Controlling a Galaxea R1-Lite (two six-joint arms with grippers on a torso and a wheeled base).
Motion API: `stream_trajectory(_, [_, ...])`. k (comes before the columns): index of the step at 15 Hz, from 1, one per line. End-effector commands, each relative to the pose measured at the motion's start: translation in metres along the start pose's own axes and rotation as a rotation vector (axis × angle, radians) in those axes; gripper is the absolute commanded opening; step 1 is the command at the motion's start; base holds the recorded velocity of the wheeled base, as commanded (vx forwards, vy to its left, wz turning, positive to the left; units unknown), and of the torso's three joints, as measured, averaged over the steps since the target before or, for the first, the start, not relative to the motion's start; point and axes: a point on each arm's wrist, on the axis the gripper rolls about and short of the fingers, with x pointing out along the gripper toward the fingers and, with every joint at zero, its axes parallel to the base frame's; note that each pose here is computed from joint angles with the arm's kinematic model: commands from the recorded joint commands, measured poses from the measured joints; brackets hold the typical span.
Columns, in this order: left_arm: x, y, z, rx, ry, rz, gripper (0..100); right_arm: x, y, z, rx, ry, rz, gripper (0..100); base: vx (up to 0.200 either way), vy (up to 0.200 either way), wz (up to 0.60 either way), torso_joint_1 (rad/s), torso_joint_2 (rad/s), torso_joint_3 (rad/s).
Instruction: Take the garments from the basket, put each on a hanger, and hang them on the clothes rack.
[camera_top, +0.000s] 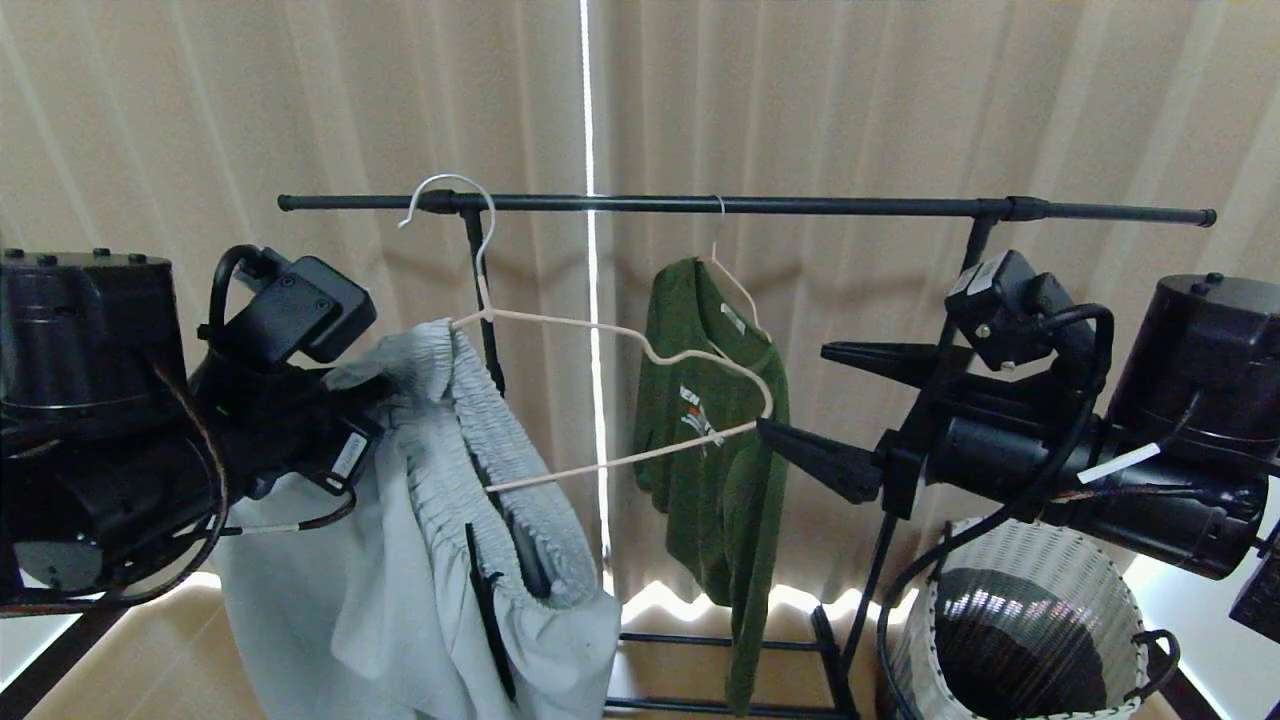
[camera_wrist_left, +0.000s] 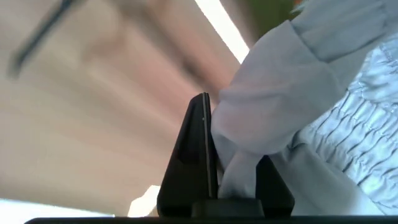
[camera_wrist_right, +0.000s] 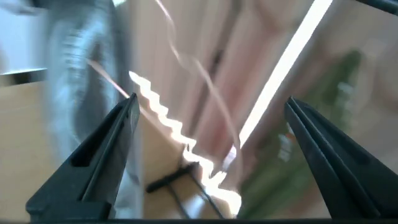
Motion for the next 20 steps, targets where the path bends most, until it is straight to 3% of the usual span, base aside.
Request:
stream_trajectory(1, [0.0,-0.002,-0.009,-0.051,0.061,0.037,0,0.005,-0.001,-0.011,0.012,0.042,0.001,100,0.0,0.0,0.0,0.0,0.0,0.0])
stream_trajectory(4, [-0.001,-0.003,-0.008,-0.199,0.048,0.036,0,0.011,0.005,-0.019,0.019,0.076,0.008,100,0.0,0.0,0.0,0.0,0.0,0.0])
stream_trajectory(5, [-0.004,-0.007,-0.001,-0.309,0.009,0.014,0,0.019,0.016,-0.025,0.02,0.105,0.022,100,0.0,0.0,0.0,0.0,0.0,0.0])
stream_trajectory(6, [-0.009,-0.01,0.006,-0.378,-0.04,-0.004,0,0.026,0.024,-0.028,0.017,0.12,0.028,100,0.0,0.0,0.0,0.0,0.0,0.0])
stream_trajectory(8, [-0.02,-0.013,0.014,-0.407,-0.098,-0.031,0,0.036,0.037,-0.03,0.015,0.128,0.061,100,0.0,0.0,0.0,0.0,0.0,0.0])
stream_trajectory(10, [-0.022,-0.013,0.016,-0.407,-0.116,-0.045,0,0.038,0.04,-0.03,0.015,0.127,0.069,100,0.0,0.0,0.0,0.0,0.0,0.0])
stream_trajectory(11, [-0.034,-0.012,0.022,-0.415,-0.203,-0.155,0,0.047,0.049,-0.03,0.028,0.128,0.097,100,0.0,0.0,0.0,0.0,0.0,0.0])
stream_trajectory(13, [-0.037,-0.016,0.024,-0.407,-0.224,-0.204,0,0.055,0.053,-0.032,0.036,0.133,0.103,100,0.0,0.0,0.0,0.0,0.0,0.0])
stream_trajectory(19, [-0.048,-0.017,0.03,-0.406,-0.286,-0.227,0,0.067,0.053,-0.04,0.036,0.165,0.06,100,0.0,0.0,0.0,0.0,0.0,0.0])
stream_trajectory(20, [-0.048,-0.016,0.03,-0.407,-0.286,-0.222,0,0.065,0.053,-0.04,0.035,0.165,0.057,0,0.0,0.0,0.0,0.0,0.0,0.0])
